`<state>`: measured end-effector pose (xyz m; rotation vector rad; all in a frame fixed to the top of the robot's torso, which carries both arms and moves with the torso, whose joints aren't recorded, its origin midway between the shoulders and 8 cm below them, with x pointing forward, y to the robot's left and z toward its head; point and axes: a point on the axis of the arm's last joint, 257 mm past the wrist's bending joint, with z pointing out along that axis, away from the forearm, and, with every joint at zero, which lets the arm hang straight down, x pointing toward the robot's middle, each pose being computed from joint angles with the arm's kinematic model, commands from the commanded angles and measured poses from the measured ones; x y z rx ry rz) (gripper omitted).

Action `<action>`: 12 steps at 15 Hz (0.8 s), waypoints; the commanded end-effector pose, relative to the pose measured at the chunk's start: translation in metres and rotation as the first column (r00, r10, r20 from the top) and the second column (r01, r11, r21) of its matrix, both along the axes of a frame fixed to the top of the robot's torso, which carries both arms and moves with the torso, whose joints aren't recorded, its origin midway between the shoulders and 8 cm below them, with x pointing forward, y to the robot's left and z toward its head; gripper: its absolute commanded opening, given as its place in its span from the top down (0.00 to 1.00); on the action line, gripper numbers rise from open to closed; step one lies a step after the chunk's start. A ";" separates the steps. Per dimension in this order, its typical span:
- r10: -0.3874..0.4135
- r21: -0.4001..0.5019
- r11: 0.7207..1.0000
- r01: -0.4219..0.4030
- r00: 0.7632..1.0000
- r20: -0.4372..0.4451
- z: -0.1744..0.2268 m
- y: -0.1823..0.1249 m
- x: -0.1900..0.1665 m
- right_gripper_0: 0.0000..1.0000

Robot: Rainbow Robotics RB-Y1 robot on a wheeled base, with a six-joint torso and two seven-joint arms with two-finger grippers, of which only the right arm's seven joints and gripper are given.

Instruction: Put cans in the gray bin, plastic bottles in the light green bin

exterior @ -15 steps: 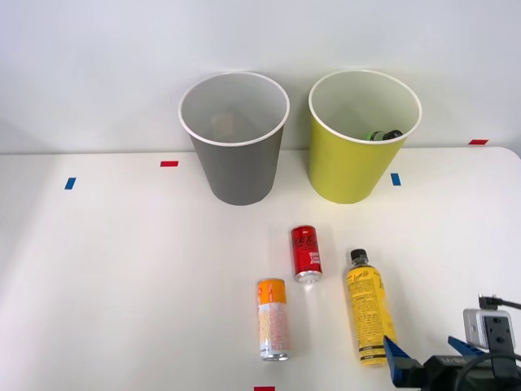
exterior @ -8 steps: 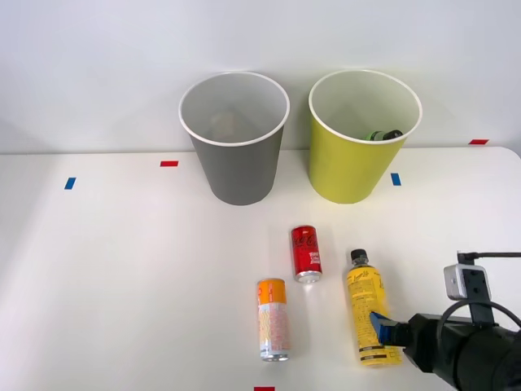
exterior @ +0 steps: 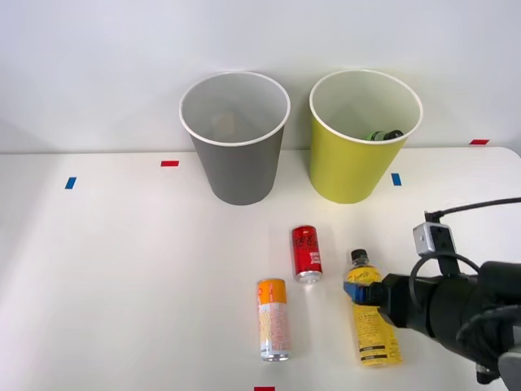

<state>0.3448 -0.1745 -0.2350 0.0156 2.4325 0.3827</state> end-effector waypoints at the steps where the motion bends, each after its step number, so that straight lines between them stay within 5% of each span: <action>1: -0.019 -0.037 0.999 0.019 1.000 -0.003 -0.008 -0.011 0.010 0.00; 12: -0.064 -0.122 0.991 0.054 0.995 -0.078 -0.024 -0.020 0.027 0.00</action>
